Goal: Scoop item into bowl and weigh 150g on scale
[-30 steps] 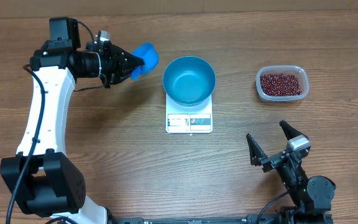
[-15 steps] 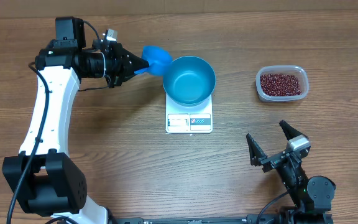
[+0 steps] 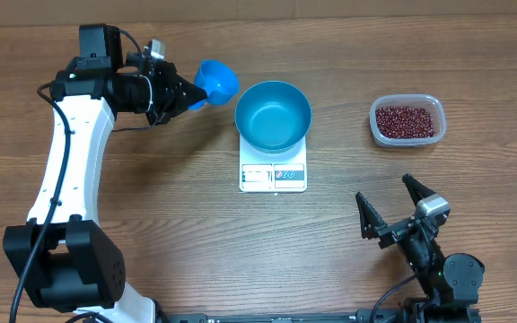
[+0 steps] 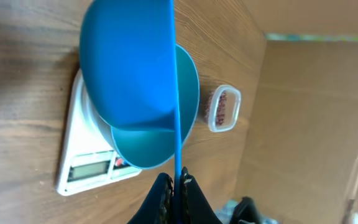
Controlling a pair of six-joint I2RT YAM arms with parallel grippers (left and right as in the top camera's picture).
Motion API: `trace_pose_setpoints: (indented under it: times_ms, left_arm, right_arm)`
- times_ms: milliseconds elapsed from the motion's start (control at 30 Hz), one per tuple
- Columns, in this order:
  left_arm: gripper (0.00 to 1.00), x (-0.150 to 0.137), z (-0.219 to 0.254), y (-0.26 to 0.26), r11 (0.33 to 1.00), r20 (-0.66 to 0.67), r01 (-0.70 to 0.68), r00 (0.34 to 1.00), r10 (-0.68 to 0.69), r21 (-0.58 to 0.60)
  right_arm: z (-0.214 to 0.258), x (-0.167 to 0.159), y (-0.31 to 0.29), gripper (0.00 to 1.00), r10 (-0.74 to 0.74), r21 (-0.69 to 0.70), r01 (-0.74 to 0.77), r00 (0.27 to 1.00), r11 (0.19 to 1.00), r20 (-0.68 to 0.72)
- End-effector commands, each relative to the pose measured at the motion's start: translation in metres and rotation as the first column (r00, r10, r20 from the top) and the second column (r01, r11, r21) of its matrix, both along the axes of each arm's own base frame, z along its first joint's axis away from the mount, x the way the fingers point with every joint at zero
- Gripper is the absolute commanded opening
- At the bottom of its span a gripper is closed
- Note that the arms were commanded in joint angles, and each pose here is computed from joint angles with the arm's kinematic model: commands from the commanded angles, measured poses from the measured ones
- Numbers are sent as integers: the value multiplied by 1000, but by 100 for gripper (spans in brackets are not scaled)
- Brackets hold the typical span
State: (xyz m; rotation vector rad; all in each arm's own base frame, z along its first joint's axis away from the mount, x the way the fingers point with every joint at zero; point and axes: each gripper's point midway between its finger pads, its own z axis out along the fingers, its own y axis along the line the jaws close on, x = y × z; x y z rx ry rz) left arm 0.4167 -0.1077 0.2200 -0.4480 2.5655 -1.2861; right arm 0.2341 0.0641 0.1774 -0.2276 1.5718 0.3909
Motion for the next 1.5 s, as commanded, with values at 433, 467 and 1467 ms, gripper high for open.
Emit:
trace_pose_setpoints:
  times_ms: [433,467,1467]
  left_arm:
    - [4,16,-62,49,949,111,-102,991,71,299]
    - [5,17,-69,50,952,118,-107,990,76,285]
    - [46,-22,-160,94,961,80,-216,975,205,170]
  right_arm:
    - [-10,1,3,100,14,22,-13,999,1000,-43]
    - [-10,1,3,100,15,22,-14,999,1000,-43]
    - [-10,1,3,100,14,22,-13,999,1000,-44]
